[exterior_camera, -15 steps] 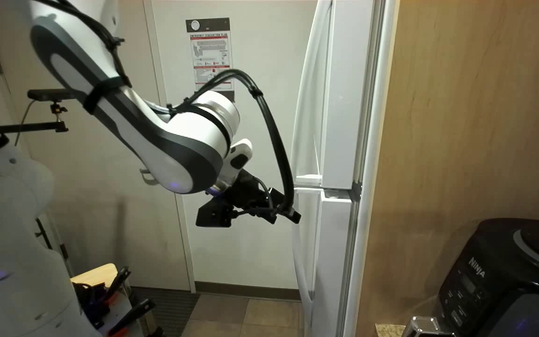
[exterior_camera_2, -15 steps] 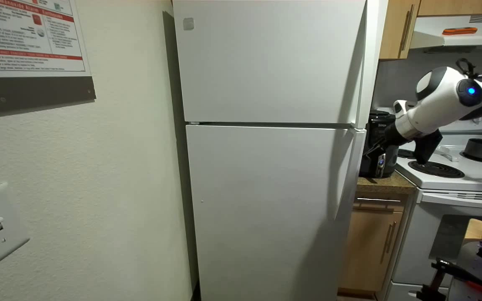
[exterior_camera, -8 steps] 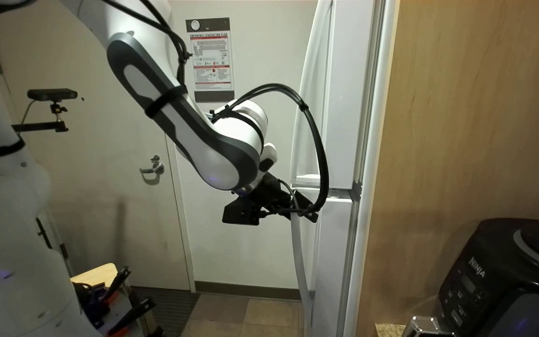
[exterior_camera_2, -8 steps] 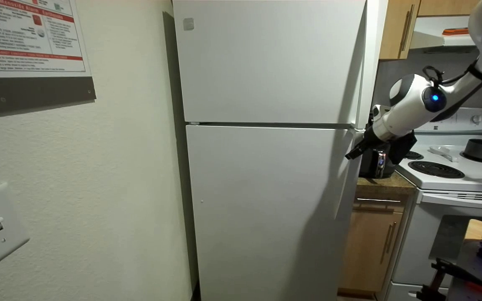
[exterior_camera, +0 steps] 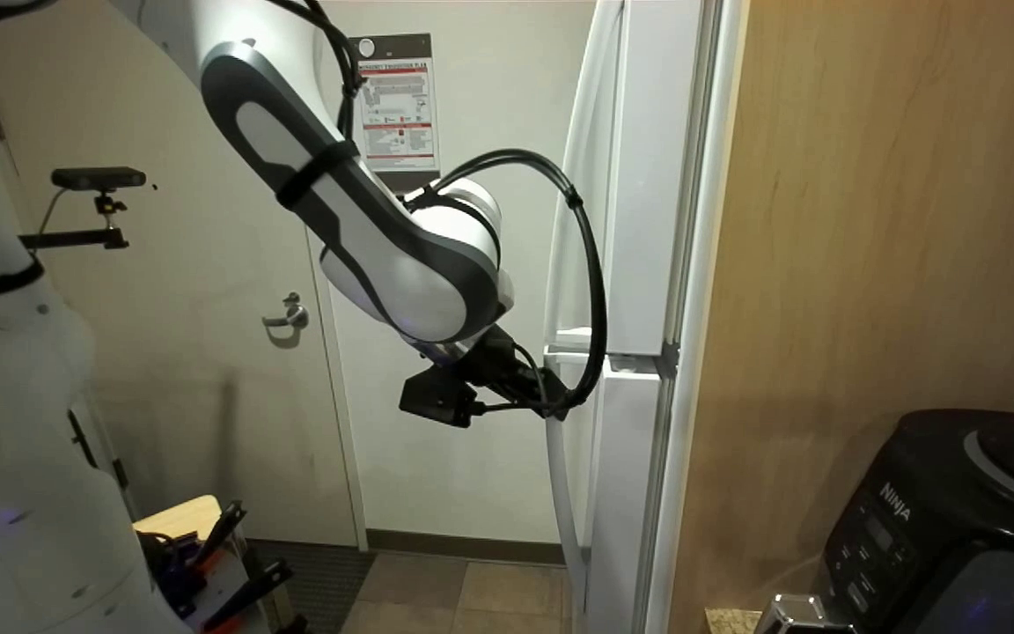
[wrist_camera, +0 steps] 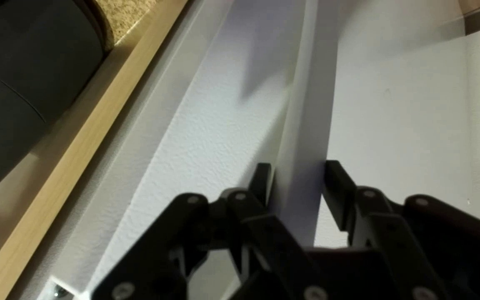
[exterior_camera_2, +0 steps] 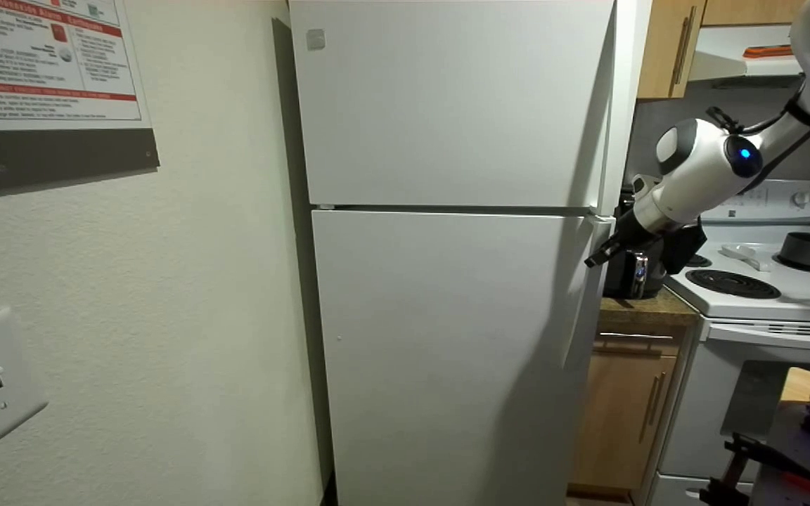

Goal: Open the fridge

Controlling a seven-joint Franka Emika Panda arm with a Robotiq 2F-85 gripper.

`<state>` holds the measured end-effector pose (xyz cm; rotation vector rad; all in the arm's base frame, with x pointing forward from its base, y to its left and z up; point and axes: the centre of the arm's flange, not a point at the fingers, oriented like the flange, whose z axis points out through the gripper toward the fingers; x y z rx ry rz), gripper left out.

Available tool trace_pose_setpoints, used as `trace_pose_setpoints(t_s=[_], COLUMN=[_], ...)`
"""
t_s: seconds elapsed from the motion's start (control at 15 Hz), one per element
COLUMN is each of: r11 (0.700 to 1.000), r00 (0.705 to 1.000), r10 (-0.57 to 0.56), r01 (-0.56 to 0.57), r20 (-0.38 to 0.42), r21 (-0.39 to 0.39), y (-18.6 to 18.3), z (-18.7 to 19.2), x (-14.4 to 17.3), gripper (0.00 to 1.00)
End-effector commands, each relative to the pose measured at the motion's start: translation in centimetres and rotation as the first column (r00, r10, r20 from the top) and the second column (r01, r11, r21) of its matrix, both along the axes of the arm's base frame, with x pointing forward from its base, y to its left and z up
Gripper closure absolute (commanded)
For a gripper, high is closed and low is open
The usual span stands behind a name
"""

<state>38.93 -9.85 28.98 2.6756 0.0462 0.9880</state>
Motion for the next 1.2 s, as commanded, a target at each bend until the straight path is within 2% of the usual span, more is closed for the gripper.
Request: trace_pose_setpoints(t_s=[0.0,0.4,0.53,0.67,0.8,0.87,1.0,1.13], r11=[0.994,0.984,0.972,0.949,0.907,0.888,0.835,0.775], r00=[0.996,0.989,0.980,0.959,0.916,0.897,0.843,0.779], r10=[0.070,0.118,0.165,0.243,0.364,0.410,0.511,0.605], r01=[-0.065,-0.106,-0.142,-0.203,-0.308,-0.351,-0.440,-0.526], r20=[-0.053,-0.083,-0.112,-0.147,-0.167,-0.165,-0.168,-0.166], r21=[0.092,0.140,0.188,0.243,0.286,0.297,0.330,0.351], y=[2.2,4.6,5.9,8.3,10.2,11.3,13.5,15.2], z=[1.4,3.2,4.0,5.2,6.8,7.4,7.6,7.6], x=[-3.1,-5.7,-7.0,-9.0,-12.1,-13.5,-16.6,-18.7], gripper=[0.88,0.90,0.92,0.93,0.94,0.58,0.58,0.47])
